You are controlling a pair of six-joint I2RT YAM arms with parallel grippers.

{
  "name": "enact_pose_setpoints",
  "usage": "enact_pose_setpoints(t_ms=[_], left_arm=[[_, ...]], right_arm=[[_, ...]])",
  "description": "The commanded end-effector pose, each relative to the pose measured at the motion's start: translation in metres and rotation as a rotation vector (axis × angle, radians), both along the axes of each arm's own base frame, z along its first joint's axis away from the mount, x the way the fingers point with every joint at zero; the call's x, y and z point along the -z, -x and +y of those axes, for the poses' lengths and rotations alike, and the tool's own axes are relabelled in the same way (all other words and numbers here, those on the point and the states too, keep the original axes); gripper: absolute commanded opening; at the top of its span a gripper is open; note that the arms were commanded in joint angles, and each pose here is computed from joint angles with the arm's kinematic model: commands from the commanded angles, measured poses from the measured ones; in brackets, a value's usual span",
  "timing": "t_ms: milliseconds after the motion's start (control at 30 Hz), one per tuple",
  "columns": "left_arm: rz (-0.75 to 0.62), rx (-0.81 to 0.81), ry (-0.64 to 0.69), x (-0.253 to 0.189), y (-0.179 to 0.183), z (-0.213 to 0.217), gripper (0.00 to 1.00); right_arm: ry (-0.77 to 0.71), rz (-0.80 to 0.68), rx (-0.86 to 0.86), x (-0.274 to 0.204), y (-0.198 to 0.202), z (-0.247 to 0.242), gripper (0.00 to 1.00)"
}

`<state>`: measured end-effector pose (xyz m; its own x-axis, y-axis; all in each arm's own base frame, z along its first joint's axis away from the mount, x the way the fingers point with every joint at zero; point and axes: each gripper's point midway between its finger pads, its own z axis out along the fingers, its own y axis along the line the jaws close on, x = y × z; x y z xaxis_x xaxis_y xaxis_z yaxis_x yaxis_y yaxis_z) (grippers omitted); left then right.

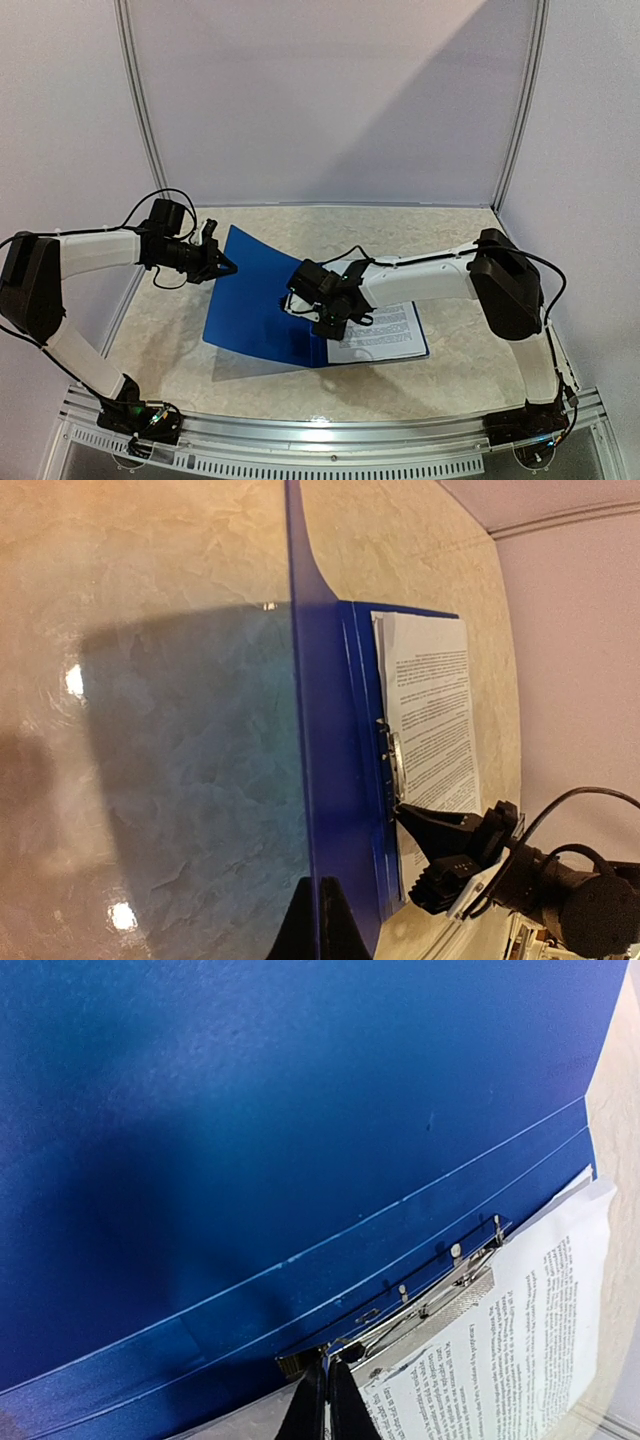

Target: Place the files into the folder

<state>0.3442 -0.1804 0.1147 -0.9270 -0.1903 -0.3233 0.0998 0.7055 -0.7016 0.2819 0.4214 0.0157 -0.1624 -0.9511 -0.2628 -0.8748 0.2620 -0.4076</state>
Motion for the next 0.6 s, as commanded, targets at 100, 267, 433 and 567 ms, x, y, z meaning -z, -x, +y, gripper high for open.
enact_pose_setpoints(t_ms=[100, 267, 433, 567], left_arm=[[0.064, 0.084, 0.018, 0.003, 0.026, -0.015, 0.0], [0.067, 0.084, 0.017, 0.005, 0.026, -0.015, 0.0], [0.066, 0.082, 0.016, 0.005, 0.026, -0.015, 0.0], [0.066, 0.082, 0.016, 0.004, 0.026, -0.015, 0.0]], right_arm=[[-0.067, 0.186, -0.011, 0.039, 0.03, 0.007, 0.02], [-0.093, 0.193, -0.012, 0.029, 0.032, 0.01, 0.06], [-0.126, 0.161, -0.021, 0.012, 0.028, 0.011, 0.08], [-0.092, 0.161, -0.014, 0.021, 0.028, 0.006, 0.08]])
